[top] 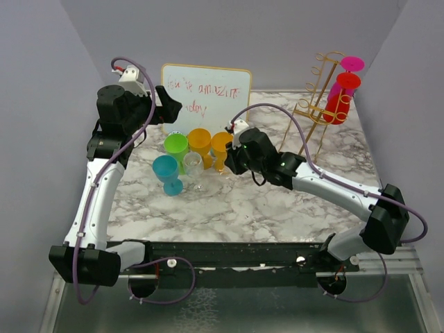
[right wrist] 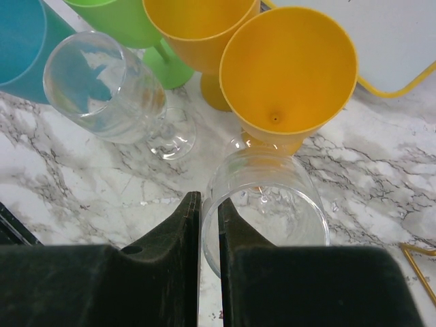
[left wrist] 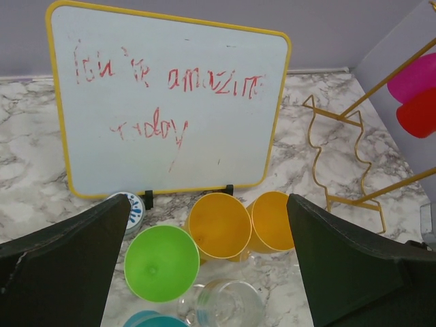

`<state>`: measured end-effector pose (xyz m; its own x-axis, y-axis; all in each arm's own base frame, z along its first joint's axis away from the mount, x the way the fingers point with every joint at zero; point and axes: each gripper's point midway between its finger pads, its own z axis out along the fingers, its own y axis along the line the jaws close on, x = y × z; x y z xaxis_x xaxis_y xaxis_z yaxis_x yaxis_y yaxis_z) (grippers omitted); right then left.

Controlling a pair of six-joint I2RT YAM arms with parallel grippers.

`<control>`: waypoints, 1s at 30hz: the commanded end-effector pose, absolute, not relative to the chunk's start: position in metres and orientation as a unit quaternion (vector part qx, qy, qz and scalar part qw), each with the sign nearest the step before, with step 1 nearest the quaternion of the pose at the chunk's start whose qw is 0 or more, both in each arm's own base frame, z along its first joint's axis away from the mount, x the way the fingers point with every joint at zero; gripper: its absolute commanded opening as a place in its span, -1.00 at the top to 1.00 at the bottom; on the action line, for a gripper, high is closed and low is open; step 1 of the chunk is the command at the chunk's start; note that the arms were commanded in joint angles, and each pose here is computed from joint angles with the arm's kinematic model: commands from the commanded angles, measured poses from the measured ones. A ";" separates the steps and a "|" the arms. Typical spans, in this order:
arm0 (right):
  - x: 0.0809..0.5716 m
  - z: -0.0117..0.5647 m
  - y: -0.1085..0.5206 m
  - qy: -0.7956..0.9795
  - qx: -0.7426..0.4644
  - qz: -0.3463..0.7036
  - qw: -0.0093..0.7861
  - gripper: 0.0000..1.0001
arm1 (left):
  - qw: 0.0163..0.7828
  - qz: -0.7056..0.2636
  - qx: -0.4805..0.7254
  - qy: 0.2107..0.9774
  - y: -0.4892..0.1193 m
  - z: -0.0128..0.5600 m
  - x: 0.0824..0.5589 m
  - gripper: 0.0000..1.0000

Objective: Take the wine glass off the wine glass rack
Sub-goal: Place the wine glass at the center of the board.

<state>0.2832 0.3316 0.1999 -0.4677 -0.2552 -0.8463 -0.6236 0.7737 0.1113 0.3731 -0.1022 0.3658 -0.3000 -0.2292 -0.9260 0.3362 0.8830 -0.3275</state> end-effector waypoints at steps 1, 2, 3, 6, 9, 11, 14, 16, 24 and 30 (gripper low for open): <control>0.286 0.210 0.340 0.822 -0.266 0.208 0.458 0.99 | 0.604 -0.252 0.054 0.754 -0.106 0.380 0.363 -0.98; 0.285 0.208 0.342 0.823 -0.272 0.204 0.456 0.99 | 0.604 -0.251 0.054 0.755 -0.106 0.380 0.362 -0.98; 0.285 0.209 0.344 0.822 -0.274 0.201 0.456 0.99 | 0.603 -0.252 0.055 0.755 -0.106 0.380 0.361 -0.98; 0.283 0.209 0.350 0.820 -0.283 0.193 0.458 0.99 | 0.600 -0.256 0.053 0.756 -0.107 0.378 0.360 -0.98; 0.281 0.206 0.351 0.821 -0.286 0.193 0.455 0.99 | 0.602 -0.246 0.063 0.757 -0.105 0.378 0.357 -0.98; 0.280 0.211 0.354 0.816 -0.296 0.189 0.460 0.99 | 0.608 -0.234 0.058 0.757 -0.100 0.380 0.355 -0.98; 0.285 0.226 0.350 0.811 -0.283 0.183 0.479 0.99 | 0.603 -0.247 0.066 0.755 -0.105 0.387 0.352 -0.98; 0.287 0.238 0.351 0.805 -0.282 0.184 0.489 0.99 | 0.593 -0.242 0.066 0.766 -0.104 0.385 0.351 -0.98; 0.282 0.243 0.348 0.817 -0.318 0.161 0.453 0.99 | 0.577 -0.233 0.021 0.783 -0.096 0.364 0.349 -0.98; 0.269 0.246 0.332 0.809 -0.339 0.157 0.453 0.99 | 0.581 -0.261 -0.006 0.770 -0.098 0.372 0.333 -0.98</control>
